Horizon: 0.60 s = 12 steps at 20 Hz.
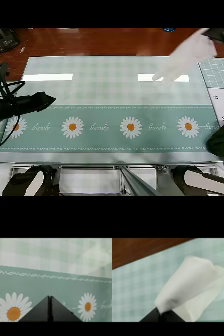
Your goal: Fold the shirts.
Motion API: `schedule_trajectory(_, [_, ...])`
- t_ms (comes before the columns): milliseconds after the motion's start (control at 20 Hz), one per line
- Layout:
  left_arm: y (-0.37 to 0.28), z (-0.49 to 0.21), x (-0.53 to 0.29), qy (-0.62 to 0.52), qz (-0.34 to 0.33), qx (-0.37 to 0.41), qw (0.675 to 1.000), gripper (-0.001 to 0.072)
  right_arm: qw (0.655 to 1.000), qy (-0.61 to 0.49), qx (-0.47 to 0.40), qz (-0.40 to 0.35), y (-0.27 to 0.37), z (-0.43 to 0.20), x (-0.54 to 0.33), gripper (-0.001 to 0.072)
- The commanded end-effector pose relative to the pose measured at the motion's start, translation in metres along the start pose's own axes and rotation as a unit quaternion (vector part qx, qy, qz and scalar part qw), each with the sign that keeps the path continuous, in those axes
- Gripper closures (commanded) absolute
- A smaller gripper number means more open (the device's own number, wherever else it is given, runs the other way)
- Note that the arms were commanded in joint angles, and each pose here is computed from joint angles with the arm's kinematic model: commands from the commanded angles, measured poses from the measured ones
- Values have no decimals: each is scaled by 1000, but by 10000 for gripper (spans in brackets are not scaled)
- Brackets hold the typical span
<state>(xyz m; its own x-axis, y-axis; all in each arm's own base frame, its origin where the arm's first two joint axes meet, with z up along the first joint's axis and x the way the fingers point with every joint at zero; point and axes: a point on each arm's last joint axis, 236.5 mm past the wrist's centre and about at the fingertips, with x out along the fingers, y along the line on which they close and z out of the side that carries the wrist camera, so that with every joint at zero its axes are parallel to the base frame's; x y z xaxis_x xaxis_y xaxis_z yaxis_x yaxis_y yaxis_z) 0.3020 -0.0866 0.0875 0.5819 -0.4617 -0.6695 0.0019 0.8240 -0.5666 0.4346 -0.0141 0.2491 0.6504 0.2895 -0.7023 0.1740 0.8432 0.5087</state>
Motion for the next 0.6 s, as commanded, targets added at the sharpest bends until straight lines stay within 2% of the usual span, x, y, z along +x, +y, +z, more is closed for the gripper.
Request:
schedule_trajectory(0, [-7,1,0,-2,-15,-9,1000,686,989,26,60,-133,-81,-27,-50,689])
schedule_trajectory(300, [-7,1,0,-2,-15,-7,1000,687,945,47,213,-242,-171,-107,-92,689])
schedule_trajectory(550, [-7,1,0,-2,-15,6,1000,687,865,55,347,-359,-251,-205,-141,688])
